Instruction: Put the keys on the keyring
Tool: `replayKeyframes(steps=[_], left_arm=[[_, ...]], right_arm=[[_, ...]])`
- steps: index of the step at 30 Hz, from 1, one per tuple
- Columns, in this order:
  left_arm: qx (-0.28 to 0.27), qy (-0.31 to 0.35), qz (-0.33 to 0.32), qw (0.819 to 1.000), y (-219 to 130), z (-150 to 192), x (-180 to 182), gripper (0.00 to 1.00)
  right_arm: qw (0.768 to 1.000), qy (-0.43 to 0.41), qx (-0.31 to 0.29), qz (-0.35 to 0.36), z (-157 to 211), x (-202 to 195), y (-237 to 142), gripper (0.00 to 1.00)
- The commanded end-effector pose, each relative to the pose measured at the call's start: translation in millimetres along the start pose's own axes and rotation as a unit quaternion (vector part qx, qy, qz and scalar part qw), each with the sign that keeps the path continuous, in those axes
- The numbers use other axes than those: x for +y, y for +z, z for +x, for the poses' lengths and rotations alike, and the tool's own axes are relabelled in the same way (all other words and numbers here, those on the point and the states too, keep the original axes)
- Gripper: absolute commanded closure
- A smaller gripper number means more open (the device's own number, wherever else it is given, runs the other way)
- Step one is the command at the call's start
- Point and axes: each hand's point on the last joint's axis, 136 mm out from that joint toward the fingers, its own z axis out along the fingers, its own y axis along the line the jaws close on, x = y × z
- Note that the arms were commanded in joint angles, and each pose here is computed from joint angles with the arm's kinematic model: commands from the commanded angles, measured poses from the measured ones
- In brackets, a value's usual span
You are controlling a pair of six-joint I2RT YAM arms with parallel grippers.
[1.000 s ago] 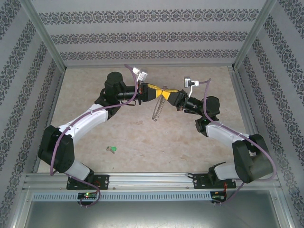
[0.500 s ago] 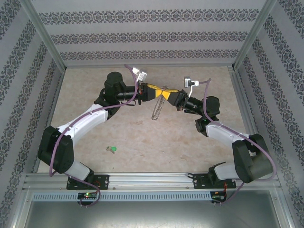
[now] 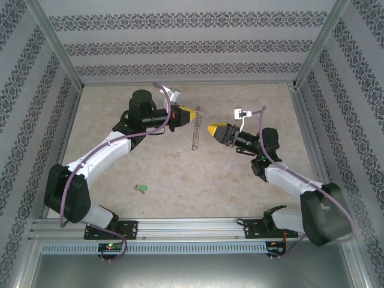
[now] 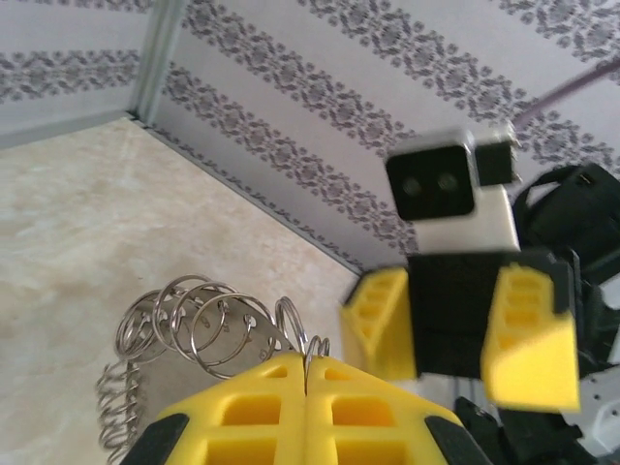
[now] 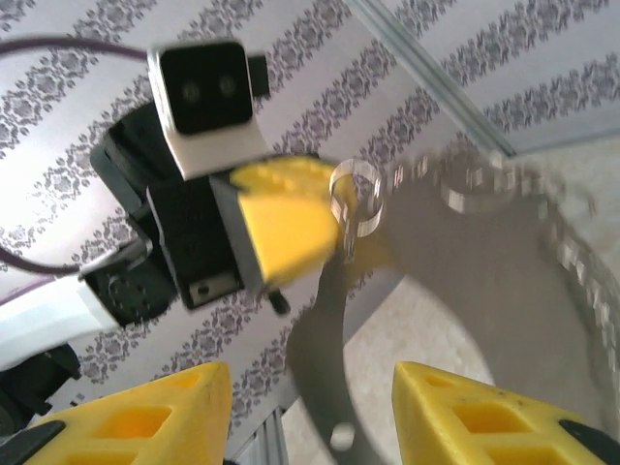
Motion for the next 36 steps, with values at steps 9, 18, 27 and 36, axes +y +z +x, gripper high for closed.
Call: replayKeyframes(steps=[9,18,27,36], left_arm=[[-0.056,0.036,-0.087,0.994,-40,-51,40,1.0],[-0.095,0.011,-0.162,0.982,-86,-71,85,1.0],[-0.116,-0.004,-0.21,0.971,-123,-82,117,1.0],[-0.153,-0.033,-0.243,0.957,-158,-93,143,1.0]], right_arm=[[0.982,0.015,0.147,0.12,103,-36,38,0.5],[0.949,0.004,0.253,0.189,178,-56,92,0.45],[0.914,0.015,0.316,0.252,247,-71,141,0.46],[0.869,0.003,0.348,0.351,290,-83,164,0.54]])
